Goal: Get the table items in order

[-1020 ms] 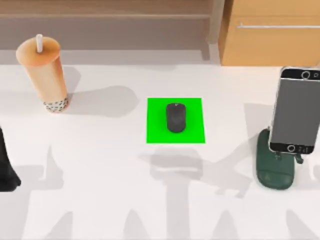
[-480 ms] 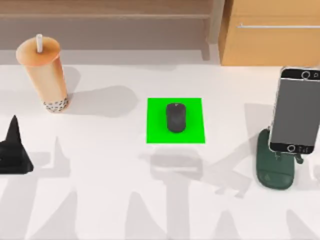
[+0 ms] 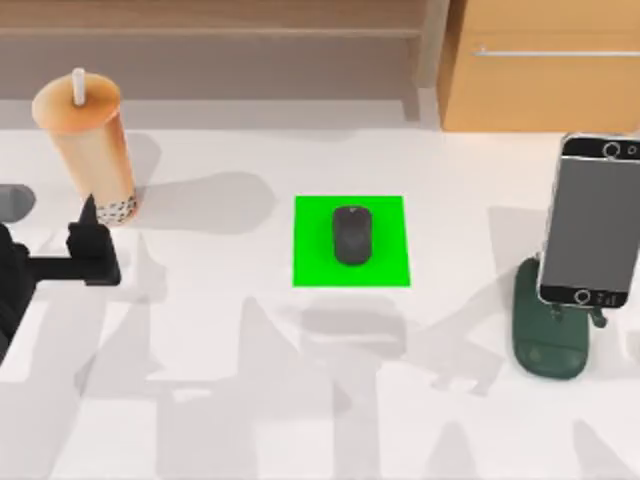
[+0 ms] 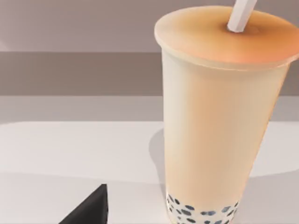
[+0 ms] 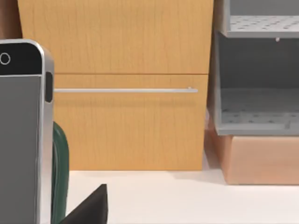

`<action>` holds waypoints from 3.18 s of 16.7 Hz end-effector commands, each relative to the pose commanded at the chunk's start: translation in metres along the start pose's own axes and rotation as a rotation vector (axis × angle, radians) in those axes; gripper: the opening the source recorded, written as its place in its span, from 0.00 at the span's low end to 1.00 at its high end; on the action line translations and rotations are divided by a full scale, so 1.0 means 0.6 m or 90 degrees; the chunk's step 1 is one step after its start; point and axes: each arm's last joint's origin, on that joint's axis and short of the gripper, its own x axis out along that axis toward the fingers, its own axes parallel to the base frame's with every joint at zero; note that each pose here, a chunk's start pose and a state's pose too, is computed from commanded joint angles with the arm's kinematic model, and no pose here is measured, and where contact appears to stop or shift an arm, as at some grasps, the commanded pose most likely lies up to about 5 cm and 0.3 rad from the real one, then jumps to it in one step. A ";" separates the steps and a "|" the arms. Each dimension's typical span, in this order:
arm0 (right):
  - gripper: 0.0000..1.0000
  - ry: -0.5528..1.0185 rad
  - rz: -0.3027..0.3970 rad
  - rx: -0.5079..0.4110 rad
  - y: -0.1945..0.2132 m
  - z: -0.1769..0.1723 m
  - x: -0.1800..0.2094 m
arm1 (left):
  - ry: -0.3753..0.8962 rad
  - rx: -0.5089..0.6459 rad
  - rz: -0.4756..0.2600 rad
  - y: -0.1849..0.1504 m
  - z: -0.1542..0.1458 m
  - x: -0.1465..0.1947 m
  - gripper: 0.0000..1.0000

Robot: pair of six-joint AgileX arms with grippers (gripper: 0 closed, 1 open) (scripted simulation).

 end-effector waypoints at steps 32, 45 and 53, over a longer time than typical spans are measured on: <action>1.00 0.000 0.000 0.000 0.000 0.000 0.000 | -0.074 0.000 0.011 -0.018 -0.036 0.208 0.55; 1.00 0.000 0.000 0.000 0.000 0.000 0.000 | -0.074 0.000 0.011 -0.018 -0.036 0.208 0.00; 1.00 0.000 0.000 0.000 0.000 0.000 0.000 | -0.073 0.002 0.011 -0.019 -0.020 0.204 0.00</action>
